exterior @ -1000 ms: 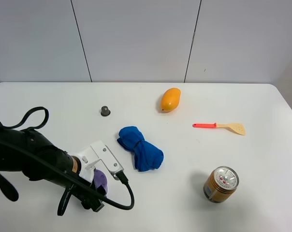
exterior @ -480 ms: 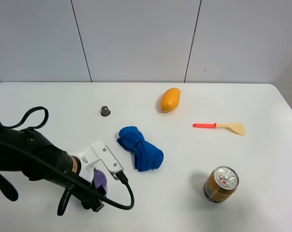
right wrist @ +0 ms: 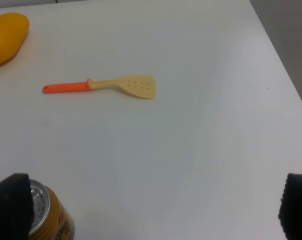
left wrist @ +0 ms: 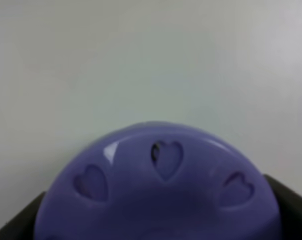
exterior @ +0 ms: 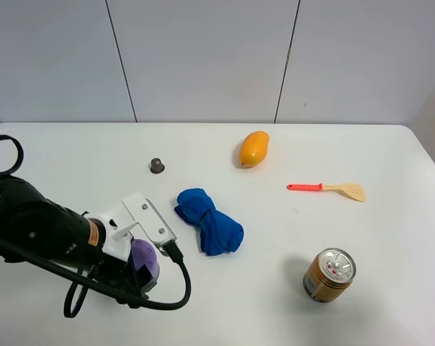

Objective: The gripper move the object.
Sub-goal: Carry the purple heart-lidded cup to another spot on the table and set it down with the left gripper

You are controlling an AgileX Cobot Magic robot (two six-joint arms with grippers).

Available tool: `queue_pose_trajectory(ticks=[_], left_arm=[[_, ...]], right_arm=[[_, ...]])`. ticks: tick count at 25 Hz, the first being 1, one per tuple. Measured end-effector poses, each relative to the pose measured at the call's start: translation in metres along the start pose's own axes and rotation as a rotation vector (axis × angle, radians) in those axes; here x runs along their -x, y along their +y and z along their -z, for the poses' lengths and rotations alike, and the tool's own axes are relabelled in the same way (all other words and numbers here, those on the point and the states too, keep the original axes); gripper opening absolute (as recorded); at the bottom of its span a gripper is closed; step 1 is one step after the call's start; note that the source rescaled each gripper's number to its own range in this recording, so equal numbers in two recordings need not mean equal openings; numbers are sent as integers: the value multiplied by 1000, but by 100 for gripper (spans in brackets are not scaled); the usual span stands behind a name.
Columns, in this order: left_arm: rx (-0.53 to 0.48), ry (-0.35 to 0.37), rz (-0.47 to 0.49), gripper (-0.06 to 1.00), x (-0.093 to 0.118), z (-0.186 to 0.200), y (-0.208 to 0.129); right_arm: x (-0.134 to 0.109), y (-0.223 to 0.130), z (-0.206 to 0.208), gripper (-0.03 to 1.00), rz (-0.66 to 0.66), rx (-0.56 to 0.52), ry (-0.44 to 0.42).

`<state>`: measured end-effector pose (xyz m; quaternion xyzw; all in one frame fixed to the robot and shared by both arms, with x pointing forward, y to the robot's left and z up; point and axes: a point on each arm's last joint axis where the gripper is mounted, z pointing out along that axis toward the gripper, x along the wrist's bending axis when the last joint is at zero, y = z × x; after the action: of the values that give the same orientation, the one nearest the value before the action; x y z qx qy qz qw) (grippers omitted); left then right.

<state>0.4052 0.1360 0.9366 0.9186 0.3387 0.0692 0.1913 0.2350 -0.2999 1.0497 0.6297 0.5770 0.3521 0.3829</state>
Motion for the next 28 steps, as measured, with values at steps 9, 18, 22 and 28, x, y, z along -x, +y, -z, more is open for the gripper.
queue_pose_trajectory(ticks=[9, 18, 22, 28], left_arm=[[18, -32, -20, 1, -1, 58, 73], [83, -25, -50, 1, -5, 99, 141], [46, -23, -59, 1, -8, 92, 164], [33, -24, -67, 1, -12, 69, 197]], right_arm=[[0, 0, 0, 100, 0, 0, 0], [0, 0, 0, 100, 0, 0, 0], [0, 0, 0, 100, 0, 0, 0], [0, 0, 0, 100, 0, 0, 0]])
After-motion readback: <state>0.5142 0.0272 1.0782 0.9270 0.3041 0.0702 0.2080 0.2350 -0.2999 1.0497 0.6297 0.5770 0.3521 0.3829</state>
